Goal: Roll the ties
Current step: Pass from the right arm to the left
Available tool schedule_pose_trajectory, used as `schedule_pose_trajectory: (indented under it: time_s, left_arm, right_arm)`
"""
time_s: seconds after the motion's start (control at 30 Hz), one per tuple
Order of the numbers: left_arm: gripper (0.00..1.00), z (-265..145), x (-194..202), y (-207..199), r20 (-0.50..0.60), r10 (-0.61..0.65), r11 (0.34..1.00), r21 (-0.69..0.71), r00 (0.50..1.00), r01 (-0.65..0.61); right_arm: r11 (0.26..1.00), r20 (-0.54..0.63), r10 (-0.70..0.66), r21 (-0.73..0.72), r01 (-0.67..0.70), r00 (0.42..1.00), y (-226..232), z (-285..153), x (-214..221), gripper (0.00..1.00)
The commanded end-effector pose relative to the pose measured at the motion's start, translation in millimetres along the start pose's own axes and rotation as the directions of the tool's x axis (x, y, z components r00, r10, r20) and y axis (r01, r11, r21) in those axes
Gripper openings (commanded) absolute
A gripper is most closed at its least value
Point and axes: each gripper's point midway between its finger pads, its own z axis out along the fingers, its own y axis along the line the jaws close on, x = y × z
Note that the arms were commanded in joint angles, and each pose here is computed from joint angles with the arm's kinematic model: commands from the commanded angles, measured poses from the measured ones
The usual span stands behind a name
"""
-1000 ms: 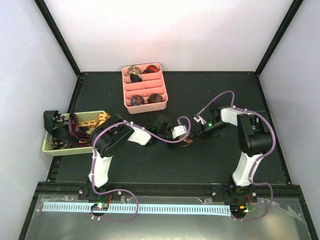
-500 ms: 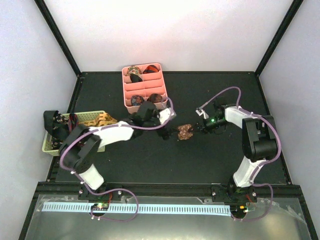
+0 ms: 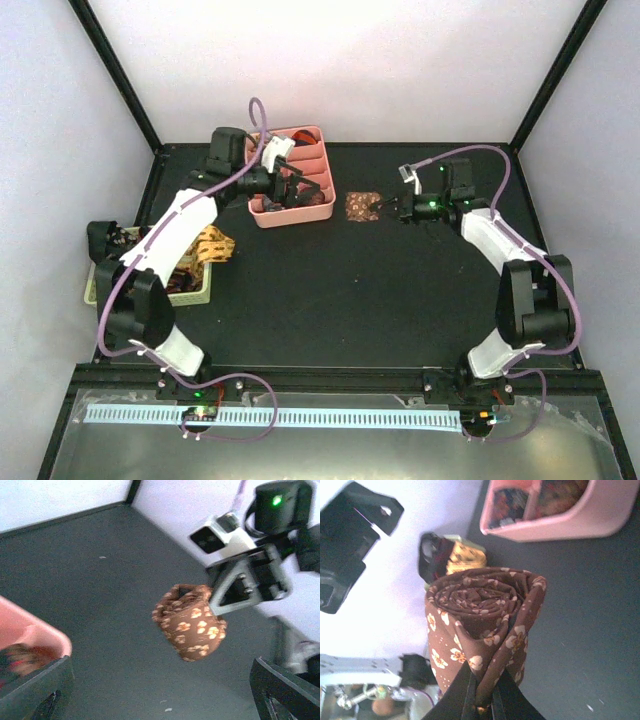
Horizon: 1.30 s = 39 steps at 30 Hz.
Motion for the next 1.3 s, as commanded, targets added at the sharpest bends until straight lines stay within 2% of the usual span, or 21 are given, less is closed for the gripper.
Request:
schedule_pose_trajectory:
  time_s: [0.0,0.13,0.37,0.7,1.27]
  left_arm:
    - [0.99,4,8,-36,-0.124,-0.286,0.892,0.327,0.95,0.311]
    - [0.99,19,15,-40,-0.15,-0.408,0.806,0.405,0.901,0.432]
    - [0.99,47,29,-51,-0.246,-0.498,0.687,0.473,0.831,0.552]
    - [0.98,67,28,-62,-0.296,-0.478,0.656,0.506,0.827,0.56]
    - [0.87,78,35,-69,-0.344,-0.467,0.642,0.502,0.814,0.58]
  right_arm:
    - [0.992,0.08,-0.024,-0.125,0.034,0.996,41,-8,-21,0.02]
    - [0.989,0.066,-0.01,-0.148,0.02,0.998,46,-4,-14,0.02]
    - [0.983,0.037,0.029,-0.182,-0.022,0.999,50,7,0,0.02]
    - [0.979,0.016,0.034,-0.201,-0.03,0.999,54,18,5,0.02]
    - [0.983,0.006,0.042,-0.182,-0.041,0.999,50,27,13,0.02]
